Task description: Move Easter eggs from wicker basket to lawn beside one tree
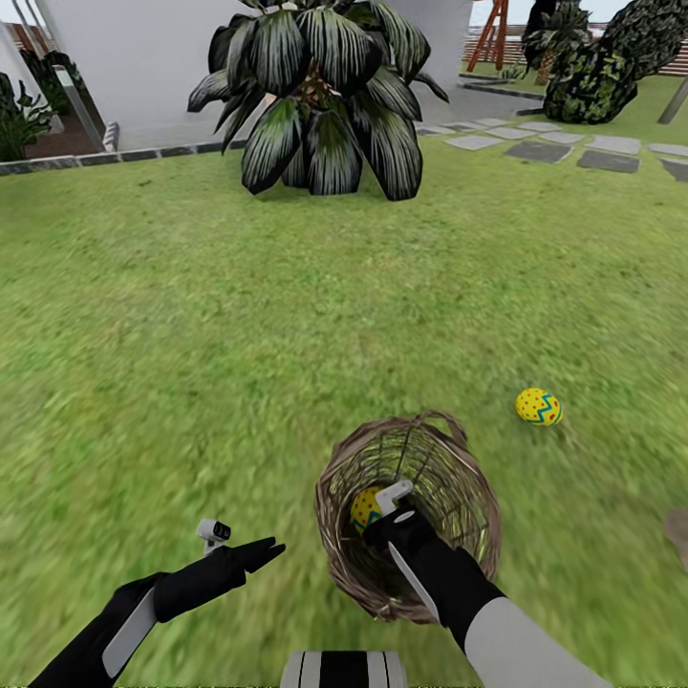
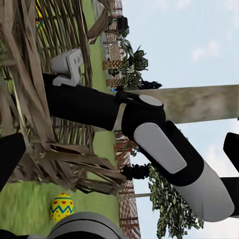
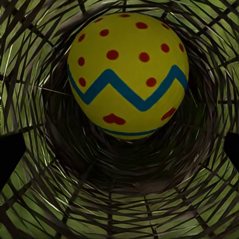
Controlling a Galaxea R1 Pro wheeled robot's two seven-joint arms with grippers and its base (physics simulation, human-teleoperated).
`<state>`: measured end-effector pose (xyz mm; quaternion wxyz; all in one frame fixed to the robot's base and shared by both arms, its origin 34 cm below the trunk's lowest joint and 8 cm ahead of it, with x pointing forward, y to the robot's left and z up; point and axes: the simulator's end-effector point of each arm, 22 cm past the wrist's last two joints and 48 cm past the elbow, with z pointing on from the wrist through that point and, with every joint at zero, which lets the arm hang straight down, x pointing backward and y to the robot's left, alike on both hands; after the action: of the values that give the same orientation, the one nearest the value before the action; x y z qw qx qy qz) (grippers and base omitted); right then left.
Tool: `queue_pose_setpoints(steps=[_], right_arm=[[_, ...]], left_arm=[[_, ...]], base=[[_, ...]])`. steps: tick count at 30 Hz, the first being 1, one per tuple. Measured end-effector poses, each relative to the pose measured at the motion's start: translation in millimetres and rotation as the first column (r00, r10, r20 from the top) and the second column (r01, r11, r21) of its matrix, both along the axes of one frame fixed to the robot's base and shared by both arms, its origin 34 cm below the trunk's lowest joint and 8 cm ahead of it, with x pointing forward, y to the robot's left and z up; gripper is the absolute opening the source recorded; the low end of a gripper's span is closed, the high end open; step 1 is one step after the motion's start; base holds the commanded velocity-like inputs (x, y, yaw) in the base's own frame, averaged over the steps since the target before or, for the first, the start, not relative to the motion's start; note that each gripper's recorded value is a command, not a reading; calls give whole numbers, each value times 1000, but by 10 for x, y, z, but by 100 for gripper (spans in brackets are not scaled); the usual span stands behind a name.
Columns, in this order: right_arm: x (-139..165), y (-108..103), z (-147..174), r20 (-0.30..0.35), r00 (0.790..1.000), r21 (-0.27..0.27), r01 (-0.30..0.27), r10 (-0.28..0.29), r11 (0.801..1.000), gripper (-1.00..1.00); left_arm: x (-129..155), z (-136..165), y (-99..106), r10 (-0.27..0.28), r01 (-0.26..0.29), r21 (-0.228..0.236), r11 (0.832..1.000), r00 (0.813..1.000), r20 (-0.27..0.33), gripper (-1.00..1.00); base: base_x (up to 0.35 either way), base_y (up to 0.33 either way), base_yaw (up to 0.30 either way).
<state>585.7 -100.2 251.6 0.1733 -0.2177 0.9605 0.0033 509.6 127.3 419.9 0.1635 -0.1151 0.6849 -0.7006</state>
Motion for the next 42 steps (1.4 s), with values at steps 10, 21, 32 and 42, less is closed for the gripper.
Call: queue_pose_setpoints(steps=[10, 21, 32, 42], right_arm=[[-5, 30, -45, -1, 1000, 10, 2, -2, 1000, 100], [-74, -46, -290, -7, 1000, -2, 1, -1, 1000, 100], [-17, -21, -307, 13, 1000, 8, 2, -2, 1000, 100], [16, -15, -289, 17, 1000, 9, 4, -4, 1000, 100]], left_arm=[[-21, -63, -1, 0, 0, 0, 1000, 1000, -15, 100], [-96, -295, -13, -4, 4, 2, 1000, 999, -33, 100], [-121, -378, -9, -5, 5, 1, 1000, 999, -36, 100], [-120, -373, -7, -6, 6, 0, 1000, 999, -36, 100]], base=[[0, 0, 0], [0, 0, 0], [0, 0, 0], [0, 0, 0]])
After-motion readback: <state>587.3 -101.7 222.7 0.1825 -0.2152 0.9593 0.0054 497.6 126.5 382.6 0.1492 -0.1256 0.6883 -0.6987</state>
